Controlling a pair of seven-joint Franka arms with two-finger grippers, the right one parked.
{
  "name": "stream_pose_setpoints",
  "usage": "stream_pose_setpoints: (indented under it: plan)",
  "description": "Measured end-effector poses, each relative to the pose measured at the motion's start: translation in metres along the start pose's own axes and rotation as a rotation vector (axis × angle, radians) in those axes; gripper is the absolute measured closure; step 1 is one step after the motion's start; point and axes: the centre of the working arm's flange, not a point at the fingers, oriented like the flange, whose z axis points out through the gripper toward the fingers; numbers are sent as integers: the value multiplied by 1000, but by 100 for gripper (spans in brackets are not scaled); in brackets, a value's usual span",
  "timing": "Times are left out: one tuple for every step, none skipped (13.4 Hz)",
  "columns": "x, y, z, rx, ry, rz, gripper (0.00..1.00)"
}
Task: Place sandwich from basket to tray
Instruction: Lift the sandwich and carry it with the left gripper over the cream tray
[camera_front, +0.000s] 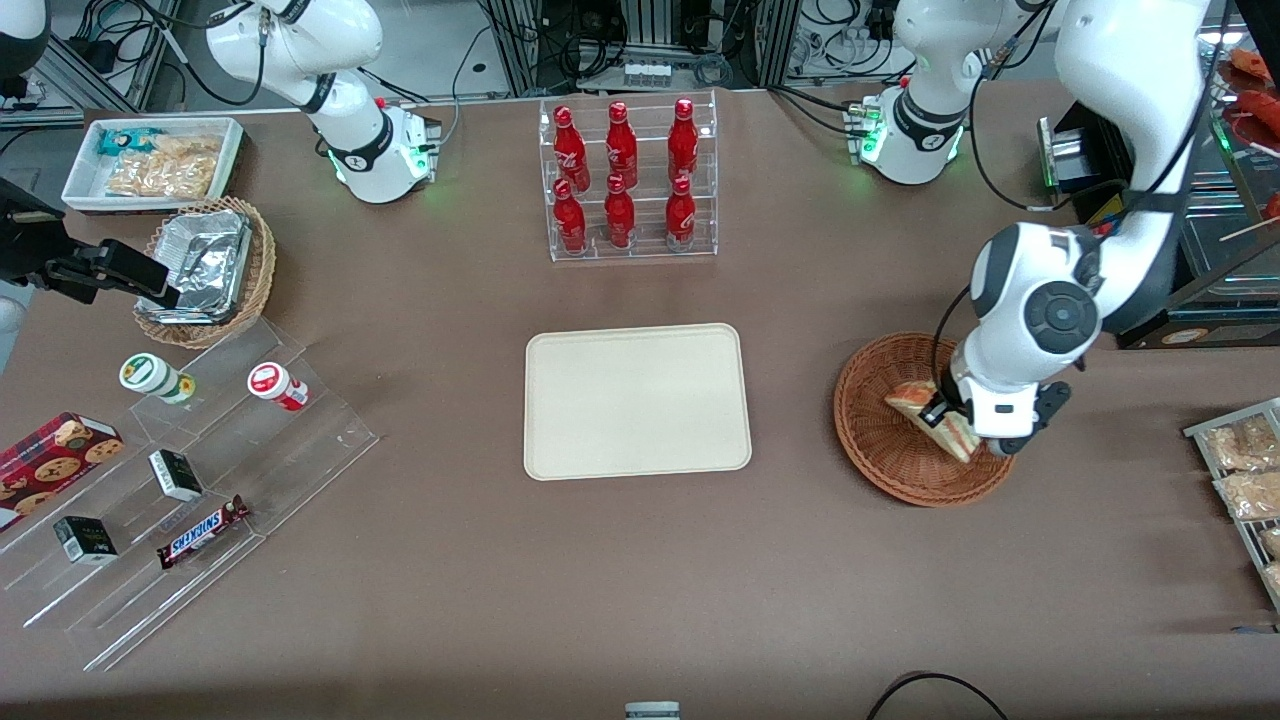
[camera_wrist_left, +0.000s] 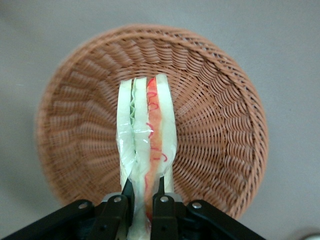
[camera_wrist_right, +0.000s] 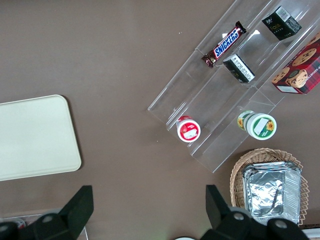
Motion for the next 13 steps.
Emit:
stream_pose_setpoints:
  plan:
    - [-4,7,-30,12,0,21,83]
    - [-15,17,-56,17,0,49,83]
    - [-32,31,-77,13,1,85,84]
    - [-52,46,-90,2,3,128,85]
    - [-74,61,-96,-9,2,174,86]
    - [-97,75,-96,-16,-6,226,86]
    - [-120,89,-92,-20,-21,284,86]
    - [-141,103,-88,-27,-41,337,86]
    - [-159,117,-84,-39,-66,384,86]
    - [-175,131,-81,-56,-95,424,86]
    - [-190,145,-78,-76,-127,464,86]
    - [-205,159,-74,-94,-151,506,86]
    - [-221,173,-70,-111,-160,543,86]
